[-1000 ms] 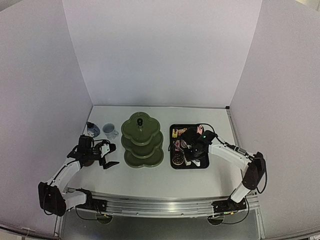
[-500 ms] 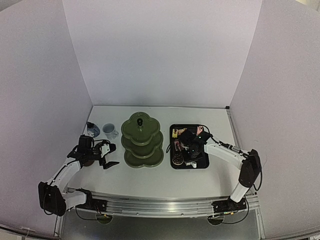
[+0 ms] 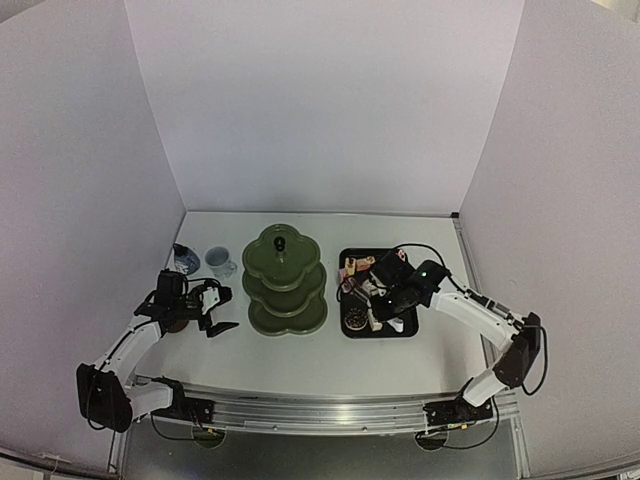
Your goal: Serve the afternoon tea
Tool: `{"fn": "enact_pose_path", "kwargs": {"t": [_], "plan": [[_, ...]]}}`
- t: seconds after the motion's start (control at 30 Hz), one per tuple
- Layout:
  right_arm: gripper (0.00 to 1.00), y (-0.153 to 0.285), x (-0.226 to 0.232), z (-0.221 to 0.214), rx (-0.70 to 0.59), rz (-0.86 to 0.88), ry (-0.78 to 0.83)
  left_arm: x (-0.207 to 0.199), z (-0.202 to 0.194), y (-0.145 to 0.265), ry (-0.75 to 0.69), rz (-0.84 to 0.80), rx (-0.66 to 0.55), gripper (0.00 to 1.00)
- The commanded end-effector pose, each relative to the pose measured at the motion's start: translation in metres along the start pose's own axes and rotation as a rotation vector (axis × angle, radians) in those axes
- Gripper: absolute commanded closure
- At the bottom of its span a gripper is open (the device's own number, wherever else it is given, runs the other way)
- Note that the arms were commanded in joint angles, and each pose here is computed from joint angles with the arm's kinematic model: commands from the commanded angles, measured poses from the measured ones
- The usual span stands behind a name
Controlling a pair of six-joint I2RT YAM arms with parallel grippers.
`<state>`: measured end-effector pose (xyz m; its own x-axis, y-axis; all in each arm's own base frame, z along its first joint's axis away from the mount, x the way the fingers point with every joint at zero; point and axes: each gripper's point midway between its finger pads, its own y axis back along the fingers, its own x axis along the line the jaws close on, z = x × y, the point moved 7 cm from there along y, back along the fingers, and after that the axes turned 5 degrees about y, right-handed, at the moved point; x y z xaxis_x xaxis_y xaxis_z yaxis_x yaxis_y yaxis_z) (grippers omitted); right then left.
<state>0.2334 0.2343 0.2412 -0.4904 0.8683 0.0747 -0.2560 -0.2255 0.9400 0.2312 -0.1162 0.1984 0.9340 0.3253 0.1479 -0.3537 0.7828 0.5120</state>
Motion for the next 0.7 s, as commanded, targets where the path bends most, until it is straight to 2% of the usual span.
{"fn": "enact_pose_path", "kwargs": {"t": [0.0, 0.13, 0.67], "plan": [[1.00, 0.003, 0.023, 0.000, 0.029, 0.171, 0.067, 0.003, 0.007, 0.001, -0.034, 0.017, -0.035, 0.01], [1.00, -0.006, 0.038, 0.003, 0.082, 0.272, 0.079, 0.003, 0.008, 0.001, -0.027, 0.016, -0.042, 0.01], [1.00, -0.055, 0.052, 0.050, 0.013, 0.204, 0.187, 0.002, 0.007, 0.003, -0.038, 0.031, -0.031, 0.01]]}}
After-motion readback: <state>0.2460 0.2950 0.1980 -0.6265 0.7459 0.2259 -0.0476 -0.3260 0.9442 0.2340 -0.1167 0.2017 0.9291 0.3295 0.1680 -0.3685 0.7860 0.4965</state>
